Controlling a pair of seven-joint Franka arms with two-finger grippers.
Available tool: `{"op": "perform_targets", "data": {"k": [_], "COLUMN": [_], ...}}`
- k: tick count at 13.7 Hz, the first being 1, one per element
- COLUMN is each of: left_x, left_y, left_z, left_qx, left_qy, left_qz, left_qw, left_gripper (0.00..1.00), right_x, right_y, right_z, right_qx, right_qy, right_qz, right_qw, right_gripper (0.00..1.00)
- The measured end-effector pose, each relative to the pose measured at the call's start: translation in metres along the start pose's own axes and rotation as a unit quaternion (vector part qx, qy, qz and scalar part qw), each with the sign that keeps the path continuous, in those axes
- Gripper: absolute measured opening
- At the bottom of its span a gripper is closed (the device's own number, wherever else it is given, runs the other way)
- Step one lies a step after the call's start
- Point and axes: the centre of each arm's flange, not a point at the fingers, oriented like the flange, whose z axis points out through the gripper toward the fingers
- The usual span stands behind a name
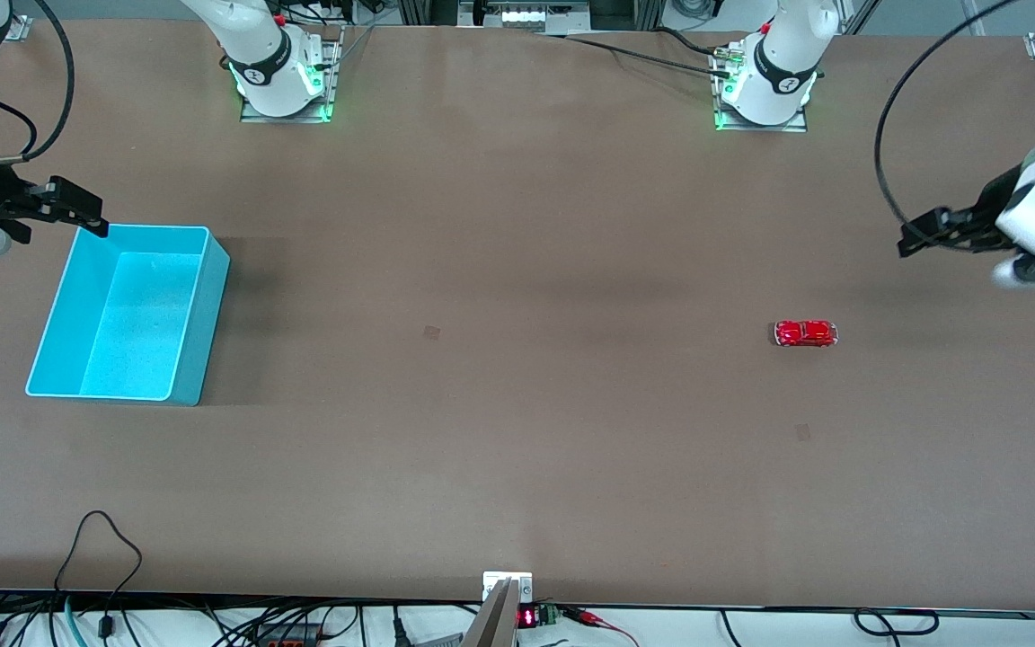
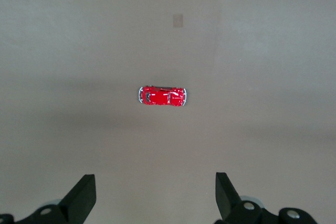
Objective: Wind red beetle toy and store in blue box
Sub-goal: 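Move the left gripper over the red toy car, then lower the left gripper and grasp the red car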
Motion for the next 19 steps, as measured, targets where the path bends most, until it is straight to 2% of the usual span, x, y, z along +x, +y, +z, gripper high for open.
{"op": "perform_targets", "data": {"k": [2,4,6,9,12,14,17,19], "left_x": [0.016,0.033,0.051,0.061,0.053,0.048,0.04,0.038], "left_y": [0.001,0.003,0.002,0.001,0.002,0.012,0.035,0.036], "left_z": [0.035,0.074,0.101,0.138,0.172,0.19,0.217,0.233], "left_qx": [0.001,-0.001,-0.005,-0.011,-0.018,-0.005,0.035,0.051], "left_qy": [-0.032,-0.058,-0.052,-0.045,-0.057,-0.059,-0.057,-0.036], "left_qz": [0.009,0.054,0.132,0.244,0.333,0.404,0.516,0.581], "left_qw": [0.999,0.997,0.99,0.969,0.941,0.913,0.854,0.811], "left_gripper": [1.0,1.0,1.0,1.0,1.0,1.0,1.0,1.0], "right_x": [0.001,0.003,0.007,0.015,0.022,0.024,0.024,0.022], "right_y": [0.0,0.0,-0.001,-0.007,-0.007,-0.006,-0.006,-0.005], "right_z": [0.002,0.006,0.015,0.031,0.052,0.068,0.076,0.077], "right_qx": [0.0,0.001,0.002,0.004,0.007,0.01,0.012,0.013], "right_qy": [-0.002,-0.005,-0.013,-0.027,-0.048,-0.073,-0.089,-0.095], "right_qz": [0.0,0.0,-0.003,-0.01,-0.01,-0.01,-0.01,-0.01], "right_qw": [1.0,1.0,1.0,1.0,0.999,0.997,0.996,0.995], "right_gripper": [1.0,1.0,1.0,1.0,1.0,1.0,1.0,1.0]}}
